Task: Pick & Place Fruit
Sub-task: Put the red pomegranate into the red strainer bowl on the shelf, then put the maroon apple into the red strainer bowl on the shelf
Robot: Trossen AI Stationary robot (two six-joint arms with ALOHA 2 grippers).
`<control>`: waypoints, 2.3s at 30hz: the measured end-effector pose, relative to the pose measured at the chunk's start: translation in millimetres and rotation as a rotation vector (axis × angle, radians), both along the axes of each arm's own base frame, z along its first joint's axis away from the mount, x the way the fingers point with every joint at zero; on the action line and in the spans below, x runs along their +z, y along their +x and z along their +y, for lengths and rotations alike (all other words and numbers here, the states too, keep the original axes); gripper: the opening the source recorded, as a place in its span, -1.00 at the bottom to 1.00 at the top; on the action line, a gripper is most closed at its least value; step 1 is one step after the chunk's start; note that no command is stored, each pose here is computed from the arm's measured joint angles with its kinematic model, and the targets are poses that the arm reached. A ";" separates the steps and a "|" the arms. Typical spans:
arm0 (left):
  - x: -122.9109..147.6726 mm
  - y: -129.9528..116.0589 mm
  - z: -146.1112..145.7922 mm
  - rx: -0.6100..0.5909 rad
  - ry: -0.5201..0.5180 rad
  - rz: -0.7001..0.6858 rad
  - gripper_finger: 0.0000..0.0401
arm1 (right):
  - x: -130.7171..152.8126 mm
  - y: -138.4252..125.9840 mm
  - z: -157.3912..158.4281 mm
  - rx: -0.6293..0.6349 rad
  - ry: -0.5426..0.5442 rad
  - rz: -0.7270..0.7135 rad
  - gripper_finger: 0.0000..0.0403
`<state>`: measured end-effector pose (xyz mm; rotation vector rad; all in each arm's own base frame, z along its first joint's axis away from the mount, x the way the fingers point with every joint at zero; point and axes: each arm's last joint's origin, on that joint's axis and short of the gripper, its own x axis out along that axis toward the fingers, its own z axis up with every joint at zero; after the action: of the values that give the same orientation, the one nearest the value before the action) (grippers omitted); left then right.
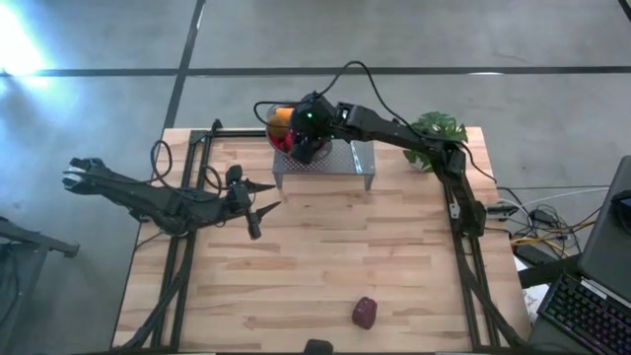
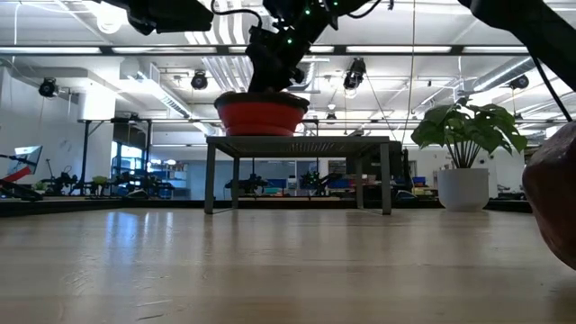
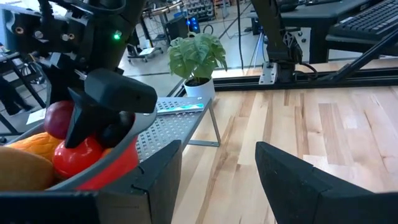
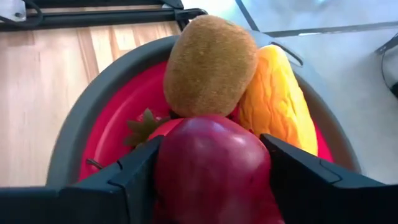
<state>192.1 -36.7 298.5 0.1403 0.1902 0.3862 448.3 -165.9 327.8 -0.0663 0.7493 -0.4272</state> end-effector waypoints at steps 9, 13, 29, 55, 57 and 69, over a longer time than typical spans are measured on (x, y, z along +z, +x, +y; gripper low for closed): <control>0.0 0.0 0.0 0.000 0.000 0.000 0.05 | 9.4 -3.5 2.0 0.007 -0.016 -0.013 0.61; 0.0 0.0 0.0 0.000 0.000 0.001 0.05 | 21.5 -5.0 6.9 0.023 -0.027 -0.021 0.73; -0.1 0.0 0.0 -0.002 0.003 0.003 0.05 | 60.7 -61.3 132.6 0.167 0.154 0.356 0.54; 2.0 0.7 -1.0 -0.028 -0.033 -0.030 0.05 | -6.0 -187.0 371.0 -0.168 0.370 0.477 0.41; 2.0 0.7 -1.0 -0.028 -0.033 -0.031 0.05 | -19.5 -187.4 378.0 -0.171 0.381 0.473 0.47; 1.9 0.7 -0.9 -0.026 -0.036 -0.031 0.05 | -53.8 -166.6 406.4 0.317 0.391 0.371 0.75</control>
<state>192.8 -37.7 300.5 0.1008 0.1647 0.3582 281.7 240.5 274.0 0.1049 1.1557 0.0427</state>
